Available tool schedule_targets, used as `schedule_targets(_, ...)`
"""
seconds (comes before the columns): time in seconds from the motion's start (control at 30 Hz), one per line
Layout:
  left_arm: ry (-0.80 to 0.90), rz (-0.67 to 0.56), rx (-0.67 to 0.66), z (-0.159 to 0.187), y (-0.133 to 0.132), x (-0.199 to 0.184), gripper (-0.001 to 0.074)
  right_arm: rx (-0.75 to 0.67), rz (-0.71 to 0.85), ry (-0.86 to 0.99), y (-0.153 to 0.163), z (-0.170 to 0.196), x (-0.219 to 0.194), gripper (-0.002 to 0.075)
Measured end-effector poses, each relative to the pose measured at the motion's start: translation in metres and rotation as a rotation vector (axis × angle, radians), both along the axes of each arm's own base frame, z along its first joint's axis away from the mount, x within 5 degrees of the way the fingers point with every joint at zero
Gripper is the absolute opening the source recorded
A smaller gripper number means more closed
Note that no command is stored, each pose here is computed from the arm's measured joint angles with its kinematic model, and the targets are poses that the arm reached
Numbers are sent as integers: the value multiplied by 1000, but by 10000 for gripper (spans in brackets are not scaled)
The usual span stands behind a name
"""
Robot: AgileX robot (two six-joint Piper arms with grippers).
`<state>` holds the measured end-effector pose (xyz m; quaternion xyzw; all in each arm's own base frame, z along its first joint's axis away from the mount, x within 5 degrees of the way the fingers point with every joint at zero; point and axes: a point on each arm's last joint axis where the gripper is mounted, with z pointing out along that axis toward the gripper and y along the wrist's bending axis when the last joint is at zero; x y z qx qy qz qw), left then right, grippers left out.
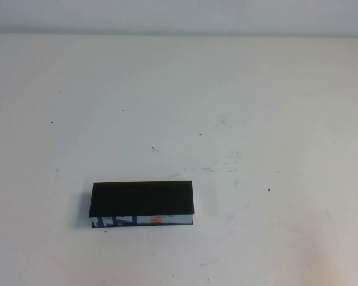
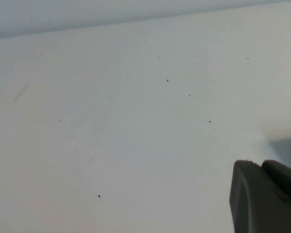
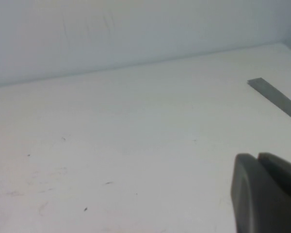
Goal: Return glasses to glasses case
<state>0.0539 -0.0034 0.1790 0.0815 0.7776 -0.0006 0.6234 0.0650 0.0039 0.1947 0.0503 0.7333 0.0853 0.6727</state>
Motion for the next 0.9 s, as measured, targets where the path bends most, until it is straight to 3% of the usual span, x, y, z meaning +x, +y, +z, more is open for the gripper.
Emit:
schedule_targets(0.5,88,46,-1,-9,3,-2,1,-43,-1,187,0,-21,-11,-13)
schedule_targets(0.9,88,46,-1,-9,3,-2,1,-48,1,191,0,-21,-12,-13)
